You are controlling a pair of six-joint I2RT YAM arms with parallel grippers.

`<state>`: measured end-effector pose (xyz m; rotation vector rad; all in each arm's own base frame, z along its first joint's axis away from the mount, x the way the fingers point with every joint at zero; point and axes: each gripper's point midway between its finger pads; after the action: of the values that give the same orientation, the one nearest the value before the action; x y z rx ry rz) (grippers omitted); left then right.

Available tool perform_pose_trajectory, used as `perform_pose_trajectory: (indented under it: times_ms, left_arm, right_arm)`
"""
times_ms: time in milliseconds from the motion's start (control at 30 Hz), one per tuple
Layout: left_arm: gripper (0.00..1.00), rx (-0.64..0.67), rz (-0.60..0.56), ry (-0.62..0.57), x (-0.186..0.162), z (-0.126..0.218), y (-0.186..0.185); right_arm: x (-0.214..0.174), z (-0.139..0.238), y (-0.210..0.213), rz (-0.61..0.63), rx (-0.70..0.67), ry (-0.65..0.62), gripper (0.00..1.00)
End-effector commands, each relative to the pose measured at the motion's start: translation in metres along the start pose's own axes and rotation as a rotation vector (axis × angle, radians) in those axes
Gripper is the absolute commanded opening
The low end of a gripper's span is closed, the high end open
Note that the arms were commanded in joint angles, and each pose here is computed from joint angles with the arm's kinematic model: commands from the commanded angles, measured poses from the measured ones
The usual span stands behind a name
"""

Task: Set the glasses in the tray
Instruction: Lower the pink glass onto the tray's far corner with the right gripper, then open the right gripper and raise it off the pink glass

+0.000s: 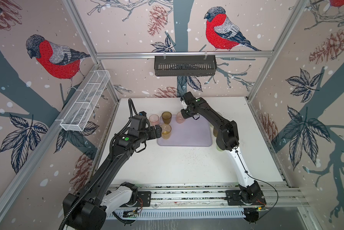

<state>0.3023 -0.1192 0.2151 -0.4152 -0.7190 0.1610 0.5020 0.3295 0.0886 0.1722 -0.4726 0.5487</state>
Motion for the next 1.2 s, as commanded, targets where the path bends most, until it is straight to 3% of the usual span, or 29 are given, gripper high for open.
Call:
perform_pose_trajectory:
  times_ms: [0, 1167]
  left_arm:
    - [0.94, -0.018, -0.014, -0.031, 0.009, 0.000, -0.005]
    - [0.94, -0.008, -0.026, -0.028, 0.011, -0.001, -0.003]
  right_arm:
    - [0.002, 0.000, -0.001, -0.013, -0.002, -0.007, 0.14]
    - [0.015, 0.003, -0.001, -0.022, 0.013, -0.052, 0.27]
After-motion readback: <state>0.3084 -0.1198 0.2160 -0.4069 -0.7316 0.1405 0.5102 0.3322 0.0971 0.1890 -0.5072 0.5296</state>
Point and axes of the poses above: each gripper's point midway between its finger pads, its own z axis back along the fingers, its own y axis along the line the jaws close on, x = y × z, and after that the axes turned 4 degrees about z, right-handed
